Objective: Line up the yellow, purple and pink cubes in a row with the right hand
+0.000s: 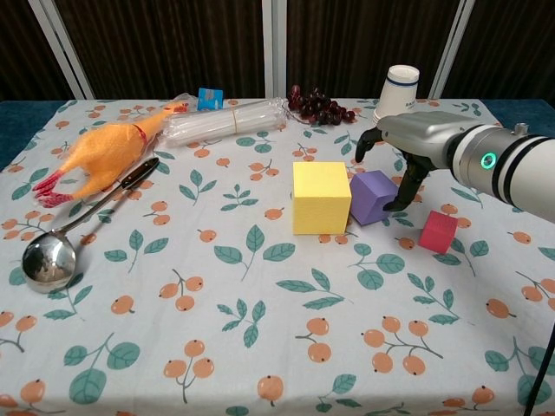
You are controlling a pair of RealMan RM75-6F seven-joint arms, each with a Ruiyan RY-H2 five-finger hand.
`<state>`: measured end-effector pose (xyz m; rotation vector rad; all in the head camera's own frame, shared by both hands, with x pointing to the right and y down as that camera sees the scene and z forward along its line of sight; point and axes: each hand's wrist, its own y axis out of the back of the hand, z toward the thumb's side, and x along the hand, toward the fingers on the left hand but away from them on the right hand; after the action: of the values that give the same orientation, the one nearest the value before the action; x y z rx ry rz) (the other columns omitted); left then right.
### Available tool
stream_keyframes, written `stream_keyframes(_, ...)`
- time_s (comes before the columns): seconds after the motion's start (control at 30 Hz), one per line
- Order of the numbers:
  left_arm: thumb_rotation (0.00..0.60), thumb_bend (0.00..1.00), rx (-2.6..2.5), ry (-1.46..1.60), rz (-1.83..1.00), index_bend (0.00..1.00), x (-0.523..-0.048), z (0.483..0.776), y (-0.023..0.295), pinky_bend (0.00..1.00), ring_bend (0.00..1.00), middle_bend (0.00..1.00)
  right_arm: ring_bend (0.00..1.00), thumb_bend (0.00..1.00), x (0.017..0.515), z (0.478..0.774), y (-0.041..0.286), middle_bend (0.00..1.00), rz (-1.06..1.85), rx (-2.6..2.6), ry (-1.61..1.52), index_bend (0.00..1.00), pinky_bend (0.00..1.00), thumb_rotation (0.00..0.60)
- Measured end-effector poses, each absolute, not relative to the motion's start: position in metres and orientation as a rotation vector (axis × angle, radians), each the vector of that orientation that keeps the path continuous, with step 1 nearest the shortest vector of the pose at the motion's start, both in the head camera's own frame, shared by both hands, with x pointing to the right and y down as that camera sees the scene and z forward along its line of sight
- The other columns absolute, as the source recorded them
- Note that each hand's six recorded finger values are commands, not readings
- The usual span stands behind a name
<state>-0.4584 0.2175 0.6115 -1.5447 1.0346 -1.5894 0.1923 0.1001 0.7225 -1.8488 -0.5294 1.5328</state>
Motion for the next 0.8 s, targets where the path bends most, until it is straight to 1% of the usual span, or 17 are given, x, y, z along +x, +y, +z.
stream_keyframes(0.13, 0.6, 0.09, -1.543, 1.036, -1.589, 0.22, -0.458, 0.611, 0.218, 0.21, 0.18, 0.23, 0.0, 0.07, 0.204, 0.721, 0.102, 0.13, 1.551, -1.827, -0.508, 0.25, 0.0, 0.6)
stream_keyframes(0.3, 0.6, 0.09, -1.547, 1.031, -1.585, 0.22, -0.456, 0.611, 0.218, 0.21, 0.18, 0.23, 0.0, 0.07, 0.213, 0.727, 0.103, 0.11, 1.582, -1.835, -0.491, 0.25, 0.0, 0.6)
stream_keyframes(0.6, 0.6, 0.09, -1.539, 1.034, -1.593, 0.22, -0.457, 0.609, 0.219, 0.21, 0.18, 0.23, 0.0, 0.07, 0.206, 0.733, 0.098, 0.11, 1.552, -1.863, -0.505, 0.25, 0.0, 0.6)
stream_keyframes(0.8, 0.6, 0.09, -1.536, 1.038, -1.596, 0.22, -0.458, 0.608, 0.219, 0.21, 0.18, 0.23, 0.0, 0.07, 0.203, 0.736, 0.103, 0.11, 1.55, -1.88, -0.475, 0.26, 0.0, 0.6)
